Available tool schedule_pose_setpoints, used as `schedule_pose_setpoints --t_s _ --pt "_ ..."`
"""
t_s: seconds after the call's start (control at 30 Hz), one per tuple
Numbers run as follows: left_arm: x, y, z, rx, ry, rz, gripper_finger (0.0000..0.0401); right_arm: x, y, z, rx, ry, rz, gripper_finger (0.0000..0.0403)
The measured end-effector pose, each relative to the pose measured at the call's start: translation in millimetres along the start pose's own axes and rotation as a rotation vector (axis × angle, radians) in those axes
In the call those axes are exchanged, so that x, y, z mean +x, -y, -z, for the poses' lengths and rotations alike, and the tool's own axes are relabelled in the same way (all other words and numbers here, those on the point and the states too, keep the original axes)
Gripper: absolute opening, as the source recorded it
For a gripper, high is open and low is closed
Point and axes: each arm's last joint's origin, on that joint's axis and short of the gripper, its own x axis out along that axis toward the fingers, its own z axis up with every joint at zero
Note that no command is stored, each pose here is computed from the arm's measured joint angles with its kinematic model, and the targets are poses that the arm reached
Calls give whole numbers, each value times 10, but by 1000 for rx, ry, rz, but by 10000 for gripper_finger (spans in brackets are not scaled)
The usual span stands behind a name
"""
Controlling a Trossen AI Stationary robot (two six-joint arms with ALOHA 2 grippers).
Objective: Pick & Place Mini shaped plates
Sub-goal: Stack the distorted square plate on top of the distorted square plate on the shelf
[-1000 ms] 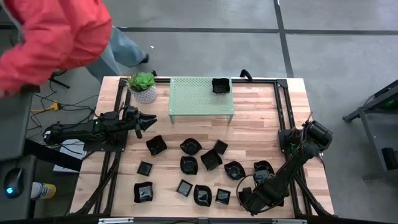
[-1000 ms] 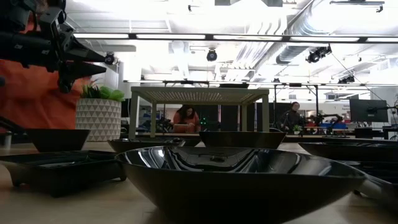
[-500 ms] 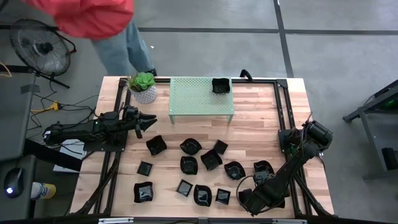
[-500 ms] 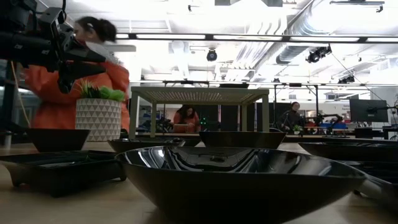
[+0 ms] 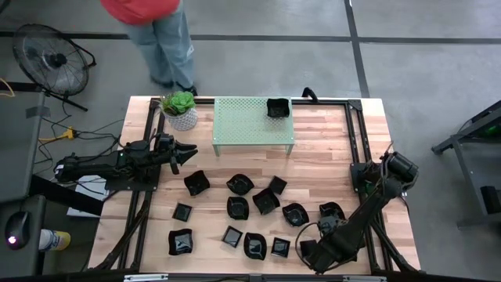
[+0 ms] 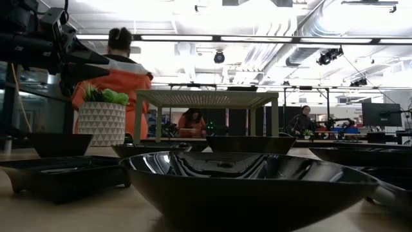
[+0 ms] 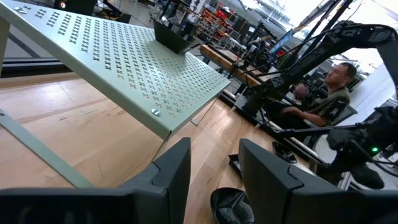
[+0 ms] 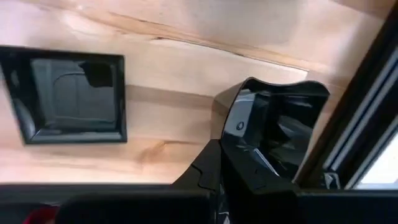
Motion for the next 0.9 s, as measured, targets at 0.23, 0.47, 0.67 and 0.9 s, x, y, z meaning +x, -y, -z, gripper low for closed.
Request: schedule_pose_setpoints --t_s 0.23,0.47,0.67,0.9 --pt "0 0 1 0 0 0 134 -375 33 3 -34 48 45 0" --pt "0 0 1 0 -1 0 134 -774 -2 -205 -159 125 70 0" --pt "0 0 0 0 0 0 134 -971 -174 -527 -383 168 17 0" --pt "0 0 0 0 0 0 134 -1099 -344 -1062 -611 217 31 0"
